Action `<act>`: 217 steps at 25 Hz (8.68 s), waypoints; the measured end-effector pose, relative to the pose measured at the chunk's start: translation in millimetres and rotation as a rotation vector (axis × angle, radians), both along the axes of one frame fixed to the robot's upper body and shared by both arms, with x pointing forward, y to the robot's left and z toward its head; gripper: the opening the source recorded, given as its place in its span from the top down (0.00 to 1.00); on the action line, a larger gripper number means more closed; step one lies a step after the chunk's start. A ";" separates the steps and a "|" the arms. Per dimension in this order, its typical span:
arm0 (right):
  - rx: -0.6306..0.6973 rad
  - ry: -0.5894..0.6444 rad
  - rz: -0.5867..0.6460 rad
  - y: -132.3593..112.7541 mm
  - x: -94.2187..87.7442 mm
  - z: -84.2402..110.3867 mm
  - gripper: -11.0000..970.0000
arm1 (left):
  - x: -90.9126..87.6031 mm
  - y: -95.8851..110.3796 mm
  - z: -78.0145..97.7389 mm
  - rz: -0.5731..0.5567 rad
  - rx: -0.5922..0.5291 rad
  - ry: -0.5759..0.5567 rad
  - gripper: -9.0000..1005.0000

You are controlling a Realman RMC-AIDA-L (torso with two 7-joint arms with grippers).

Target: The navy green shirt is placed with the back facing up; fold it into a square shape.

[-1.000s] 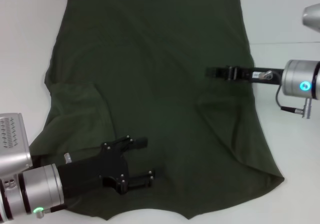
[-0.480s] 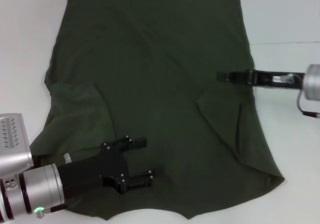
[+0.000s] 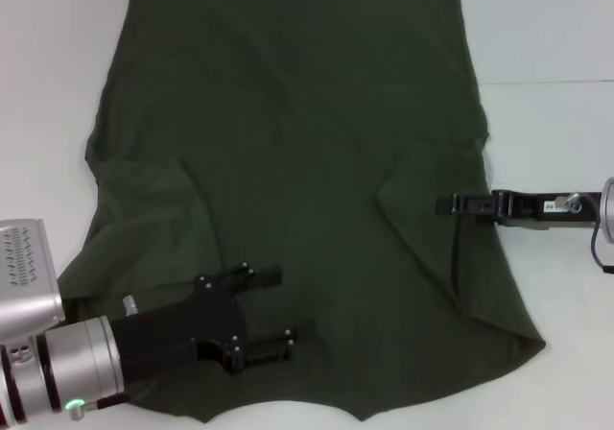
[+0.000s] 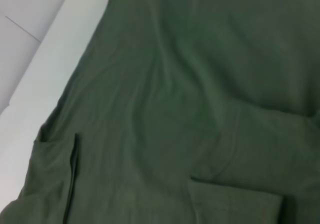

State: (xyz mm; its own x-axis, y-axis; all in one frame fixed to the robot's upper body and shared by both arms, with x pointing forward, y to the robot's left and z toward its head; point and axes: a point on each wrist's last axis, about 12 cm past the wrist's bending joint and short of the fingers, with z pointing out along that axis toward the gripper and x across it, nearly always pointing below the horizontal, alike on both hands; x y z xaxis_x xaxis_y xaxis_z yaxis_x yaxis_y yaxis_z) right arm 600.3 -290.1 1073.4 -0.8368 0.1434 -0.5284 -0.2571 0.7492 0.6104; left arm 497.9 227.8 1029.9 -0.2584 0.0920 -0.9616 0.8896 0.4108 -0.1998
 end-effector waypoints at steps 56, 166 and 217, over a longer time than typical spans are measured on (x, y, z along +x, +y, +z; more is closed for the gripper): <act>0.075 0.026 -0.043 5.8 -12.5 -11.0 0.03 | 4.7 3.3 -1.2 0.021 0.038 -0.007 0.17; 0.248 -0.510 0.364 82.6 -35.3 -3.6 0.03 | -66.8 136.7 -18.9 0.540 0.190 0.194 0.17; 0.271 -0.511 0.326 78.7 -32.2 0.4 0.03 | -52.1 133.0 -6.3 0.489 0.170 0.233 0.94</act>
